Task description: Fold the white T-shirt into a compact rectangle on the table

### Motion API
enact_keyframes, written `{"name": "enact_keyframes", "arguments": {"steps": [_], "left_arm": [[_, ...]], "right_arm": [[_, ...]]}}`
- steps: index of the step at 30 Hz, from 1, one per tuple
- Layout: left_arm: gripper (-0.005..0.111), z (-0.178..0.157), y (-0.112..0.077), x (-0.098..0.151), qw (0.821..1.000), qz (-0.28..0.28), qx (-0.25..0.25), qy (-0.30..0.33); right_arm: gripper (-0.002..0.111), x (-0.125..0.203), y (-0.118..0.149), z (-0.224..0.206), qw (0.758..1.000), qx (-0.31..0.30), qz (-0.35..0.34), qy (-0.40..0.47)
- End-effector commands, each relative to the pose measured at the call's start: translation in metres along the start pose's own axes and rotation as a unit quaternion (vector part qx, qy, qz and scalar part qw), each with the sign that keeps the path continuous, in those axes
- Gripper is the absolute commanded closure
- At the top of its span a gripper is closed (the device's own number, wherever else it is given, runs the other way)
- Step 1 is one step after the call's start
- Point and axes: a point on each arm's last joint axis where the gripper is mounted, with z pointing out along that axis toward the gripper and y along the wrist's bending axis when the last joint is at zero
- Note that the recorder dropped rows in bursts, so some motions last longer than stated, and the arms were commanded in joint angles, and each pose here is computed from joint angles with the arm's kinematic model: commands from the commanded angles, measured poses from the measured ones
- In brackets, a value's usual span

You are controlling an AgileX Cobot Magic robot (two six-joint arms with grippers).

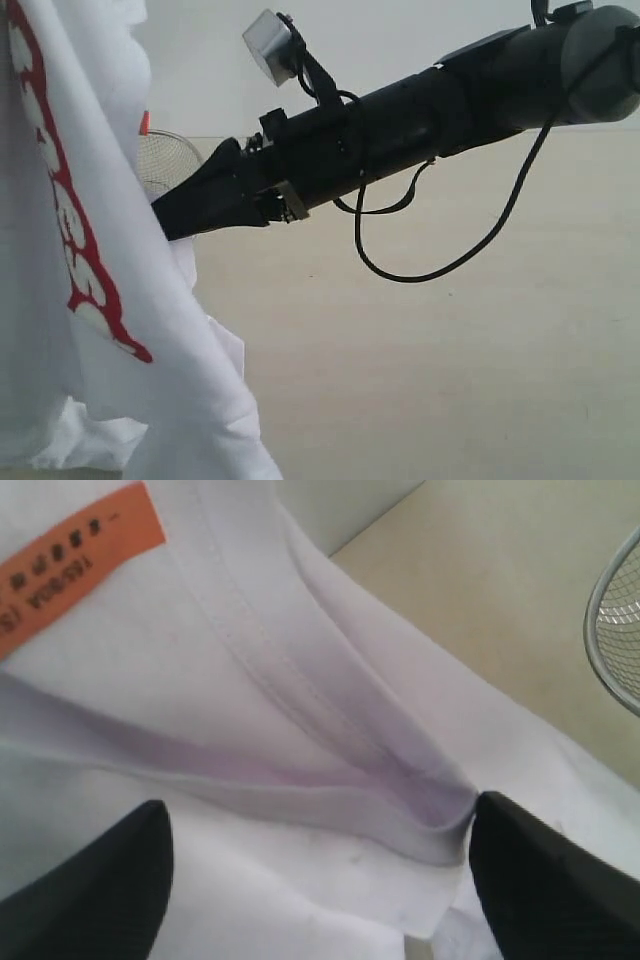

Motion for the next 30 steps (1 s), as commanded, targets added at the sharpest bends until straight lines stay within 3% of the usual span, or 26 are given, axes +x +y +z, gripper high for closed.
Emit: {"name": "enact_keyframes", "arguments": {"steps": [1,11,16,19,25,30], "left_arm": [[0.102,-0.0026,-0.0001,-0.0080,1.000,0.002,-0.004,-0.028],[0.102,-0.0047,-0.0019,-0.0091,1.000,0.001,-0.005,-0.029],[0.102,-0.0047,-0.0019,-0.0093,1.000,-0.002,-0.005,-0.030],[0.102,-0.0047,-0.0022,-0.0098,0.999,-0.003,-0.003,-0.033],[0.102,-0.0049,-0.0025,-0.0108,0.999,-0.007,-0.001,-0.038],[0.102,-0.0049,-0.0025,-0.0108,0.999,-0.008,-0.001,-0.038]], "right_arm": [[0.035,-0.0029,0.0049,-0.0016,1.000,-0.004,-0.021,0.001],[0.035,-0.0008,-0.0013,-0.0015,0.999,0.027,-0.030,0.012],[0.038,0.0009,0.0035,-0.0015,0.999,0.000,-0.036,0.021],[0.056,0.0009,0.0035,-0.0015,0.999,0.000,-0.035,0.021],[0.108,0.0011,0.0034,-0.0015,0.999,0.000,-0.041,0.021],[0.108,-0.0016,0.0060,-0.0059,0.999,0.004,-0.037,0.018]]}}
